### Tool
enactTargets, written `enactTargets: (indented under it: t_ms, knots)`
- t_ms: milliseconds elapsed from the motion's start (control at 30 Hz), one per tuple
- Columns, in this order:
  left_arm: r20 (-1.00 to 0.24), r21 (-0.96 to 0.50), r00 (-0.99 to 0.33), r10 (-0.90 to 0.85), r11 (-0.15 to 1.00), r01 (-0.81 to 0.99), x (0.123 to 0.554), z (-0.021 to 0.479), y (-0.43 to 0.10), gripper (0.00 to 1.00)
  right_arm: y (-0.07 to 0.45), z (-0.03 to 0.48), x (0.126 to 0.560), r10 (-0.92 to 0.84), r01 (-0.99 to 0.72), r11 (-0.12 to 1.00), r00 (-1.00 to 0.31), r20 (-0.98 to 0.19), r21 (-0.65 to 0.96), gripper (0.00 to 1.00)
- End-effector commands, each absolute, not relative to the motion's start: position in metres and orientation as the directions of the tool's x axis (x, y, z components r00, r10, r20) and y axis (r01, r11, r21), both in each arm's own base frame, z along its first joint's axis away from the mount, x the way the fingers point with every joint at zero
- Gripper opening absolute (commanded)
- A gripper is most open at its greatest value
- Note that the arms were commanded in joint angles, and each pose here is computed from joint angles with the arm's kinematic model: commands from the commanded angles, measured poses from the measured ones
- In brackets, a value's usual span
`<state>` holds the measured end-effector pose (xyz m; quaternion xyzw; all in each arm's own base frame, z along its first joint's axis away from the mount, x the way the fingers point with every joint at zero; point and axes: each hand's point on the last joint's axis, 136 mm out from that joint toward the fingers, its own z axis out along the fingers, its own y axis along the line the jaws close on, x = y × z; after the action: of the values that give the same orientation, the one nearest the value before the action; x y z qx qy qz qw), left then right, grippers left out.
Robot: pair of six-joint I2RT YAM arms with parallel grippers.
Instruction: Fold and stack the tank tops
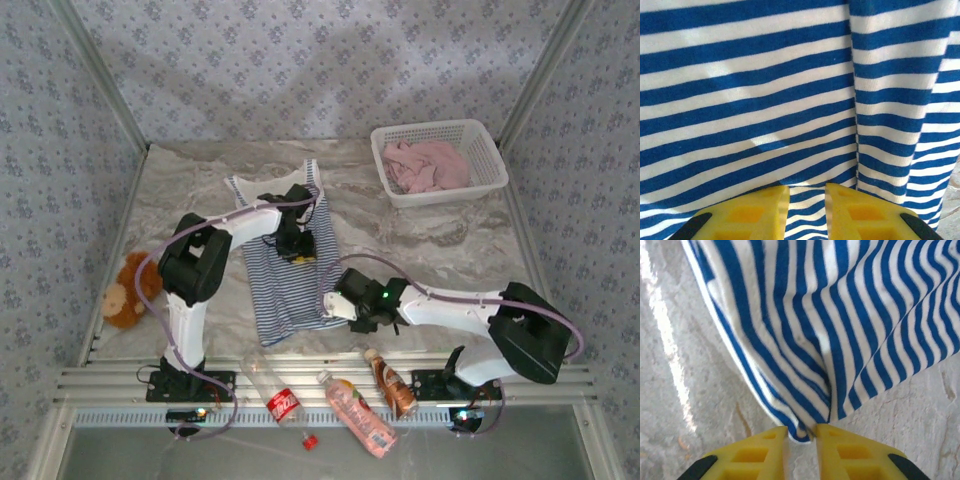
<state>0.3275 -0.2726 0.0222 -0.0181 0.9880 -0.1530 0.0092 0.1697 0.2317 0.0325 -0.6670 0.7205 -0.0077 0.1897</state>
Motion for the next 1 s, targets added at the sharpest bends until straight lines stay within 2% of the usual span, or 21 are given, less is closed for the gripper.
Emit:
enactTargets:
  t_ms: [0, 233, 367, 467, 533, 700, 800, 967]
  knots:
    - [0.042, -0.200, -0.999, 0.016, 0.980, 0.007, 0.312, 0.001, -0.260, 0.26, 0.215, 0.031, 0.159, -0.976, -0.963, 0.112, -0.060, -0.210, -0.245, 0.26]
    - [-0.011, -0.172, -0.997, 0.071, 0.982, 0.072, 0.318, 0.027, -0.266, 0.25, 0.220, 0.048, 0.156, -0.963, -0.961, 0.113, -0.043, -0.266, -0.252, 0.29]
    - [-0.065, -0.151, -0.996, 0.058, 0.986, 0.067, 0.319, 0.058, -0.258, 0.28, 0.235, 0.066, 0.154, -0.922, -0.967, 0.123, -0.028, -0.385, -0.224, 0.37]
    - [-0.095, -0.143, -0.995, 0.024, 0.989, 0.038, 0.311, 0.082, -0.246, 0.31, 0.245, 0.075, 0.160, -0.883, -0.968, 0.169, -0.064, -0.465, -0.186, 0.43]
    - [-0.106, -0.148, -0.994, -0.007, 0.989, 0.009, 0.300, 0.097, -0.236, 0.36, 0.248, 0.081, 0.172, -0.846, -0.956, 0.250, -0.140, -0.514, -0.152, 0.50]
    - [-0.111, -0.183, -0.983, -0.147, 0.975, -0.126, 0.258, 0.108, -0.201, 0.47, 0.247, 0.100, 0.209, -0.681, -0.869, 0.494, -0.391, -0.619, 0.007, 0.57]
    - [-0.072, -0.194, -0.973, -0.219, 0.960, -0.202, 0.228, 0.098, -0.183, 0.50, 0.243, 0.101, 0.220, -0.585, -0.795, 0.594, -0.532, -0.612, 0.122, 0.59]
    - [-0.014, -0.211, -0.952, -0.306, 0.931, -0.297, 0.188, 0.076, -0.161, 0.52, 0.235, 0.091, 0.222, -0.509, -0.697, 0.685, -0.665, -0.547, 0.210, 0.62]
